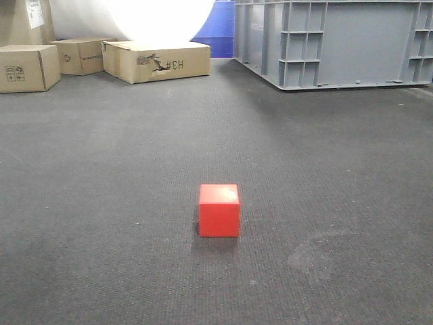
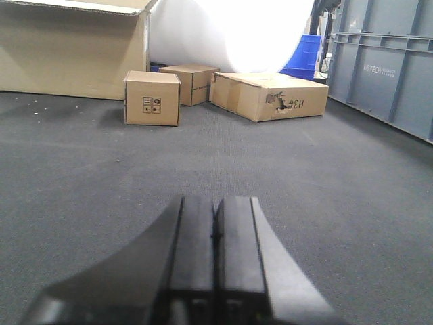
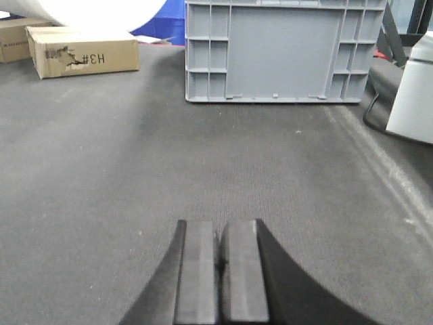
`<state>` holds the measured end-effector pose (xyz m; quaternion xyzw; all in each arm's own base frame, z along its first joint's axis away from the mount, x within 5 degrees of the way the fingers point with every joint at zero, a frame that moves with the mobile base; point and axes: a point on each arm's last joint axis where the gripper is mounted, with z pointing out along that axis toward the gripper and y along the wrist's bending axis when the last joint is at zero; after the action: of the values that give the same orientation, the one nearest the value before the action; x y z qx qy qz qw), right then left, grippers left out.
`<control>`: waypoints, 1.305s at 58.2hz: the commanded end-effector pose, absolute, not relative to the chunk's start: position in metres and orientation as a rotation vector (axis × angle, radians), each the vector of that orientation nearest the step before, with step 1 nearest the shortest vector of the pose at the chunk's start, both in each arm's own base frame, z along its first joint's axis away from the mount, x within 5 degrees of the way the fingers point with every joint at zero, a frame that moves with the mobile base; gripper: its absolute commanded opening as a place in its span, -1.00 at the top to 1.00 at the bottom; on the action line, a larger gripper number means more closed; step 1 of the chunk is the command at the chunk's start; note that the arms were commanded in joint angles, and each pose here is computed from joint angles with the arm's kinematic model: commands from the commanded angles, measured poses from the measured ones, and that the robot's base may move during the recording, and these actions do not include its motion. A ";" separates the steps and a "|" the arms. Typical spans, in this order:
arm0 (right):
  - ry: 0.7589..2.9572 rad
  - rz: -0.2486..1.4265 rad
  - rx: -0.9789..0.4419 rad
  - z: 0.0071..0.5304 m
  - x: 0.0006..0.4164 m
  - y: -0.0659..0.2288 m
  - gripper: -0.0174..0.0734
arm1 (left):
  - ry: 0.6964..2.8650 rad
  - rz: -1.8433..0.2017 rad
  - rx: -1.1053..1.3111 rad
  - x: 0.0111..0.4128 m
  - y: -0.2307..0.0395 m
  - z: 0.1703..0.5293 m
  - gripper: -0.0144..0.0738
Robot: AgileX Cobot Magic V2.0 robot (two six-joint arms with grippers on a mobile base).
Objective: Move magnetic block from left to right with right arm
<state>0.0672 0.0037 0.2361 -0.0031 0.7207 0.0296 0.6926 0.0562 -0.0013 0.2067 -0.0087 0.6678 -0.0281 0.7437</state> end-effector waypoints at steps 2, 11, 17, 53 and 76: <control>1.472 0.026 -0.012 0.253 0.062 0.002 0.55 | 1.376 -0.067 -0.026 0.055 -0.001 0.212 0.96; 1.407 0.034 -0.004 0.243 0.051 0.001 0.55 | 1.376 -0.067 -0.026 0.055 -0.001 0.212 0.96; 1.405 0.116 0.066 0.230 0.050 0.001 0.55 | 1.376 -0.067 -0.026 0.055 -0.001 0.212 0.96; 1.363 0.059 0.012 0.215 0.053 0.002 0.55 | 1.376 -0.067 -0.026 0.055 -0.001 0.212 0.96; 1.363 0.059 0.012 0.215 0.053 0.002 0.55 | 1.376 -0.067 -0.026 0.055 -0.001 0.212 0.96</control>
<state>0.0564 0.0015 0.2064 0.0085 0.6730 0.0294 0.7390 0.0562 -0.0013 0.2067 -0.0087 0.6678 -0.0281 0.7437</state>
